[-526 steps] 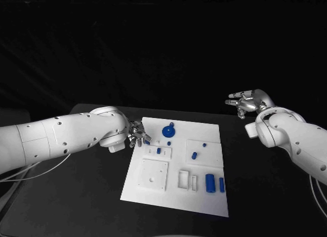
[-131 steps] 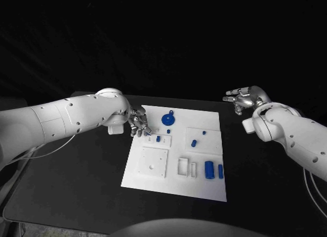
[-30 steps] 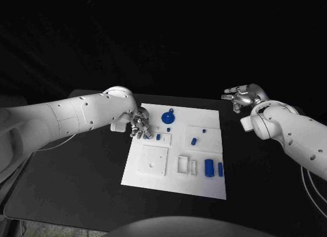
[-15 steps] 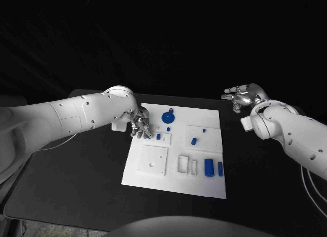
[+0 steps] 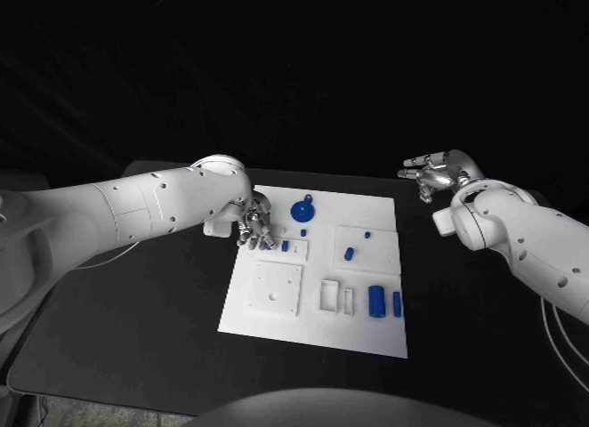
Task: Assemble the parts on the task board
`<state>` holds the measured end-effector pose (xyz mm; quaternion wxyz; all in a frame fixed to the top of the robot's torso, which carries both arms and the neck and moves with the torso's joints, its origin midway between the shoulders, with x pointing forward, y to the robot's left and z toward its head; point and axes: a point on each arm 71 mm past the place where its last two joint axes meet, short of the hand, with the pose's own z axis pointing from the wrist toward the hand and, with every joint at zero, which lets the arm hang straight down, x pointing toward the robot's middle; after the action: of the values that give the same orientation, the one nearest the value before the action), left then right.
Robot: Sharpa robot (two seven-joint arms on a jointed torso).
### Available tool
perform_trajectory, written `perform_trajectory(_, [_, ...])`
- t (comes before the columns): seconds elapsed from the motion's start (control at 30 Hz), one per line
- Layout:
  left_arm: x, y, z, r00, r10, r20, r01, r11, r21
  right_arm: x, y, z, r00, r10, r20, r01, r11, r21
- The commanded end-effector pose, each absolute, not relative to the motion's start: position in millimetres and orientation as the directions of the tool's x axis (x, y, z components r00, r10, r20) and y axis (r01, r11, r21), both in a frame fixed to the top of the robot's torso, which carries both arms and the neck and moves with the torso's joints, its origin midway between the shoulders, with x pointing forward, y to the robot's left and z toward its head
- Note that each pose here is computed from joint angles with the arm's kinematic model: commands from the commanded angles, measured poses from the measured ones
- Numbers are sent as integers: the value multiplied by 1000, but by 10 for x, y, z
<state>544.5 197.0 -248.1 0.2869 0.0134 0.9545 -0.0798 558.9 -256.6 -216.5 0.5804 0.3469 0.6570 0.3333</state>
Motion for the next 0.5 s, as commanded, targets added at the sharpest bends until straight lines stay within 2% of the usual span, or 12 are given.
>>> perform_trajectory(0.03, [5403,1943,-2548,-845,-3,-535,73,990,-122,5587,-2547,-2163,-99,838,-537,59,544,837])
perform_trajectory(0.5, [5431,1970,-2534,-819,-33,-573,41,992,-115,5587,-2553,-2163,-97,838,-538,59,544,837])
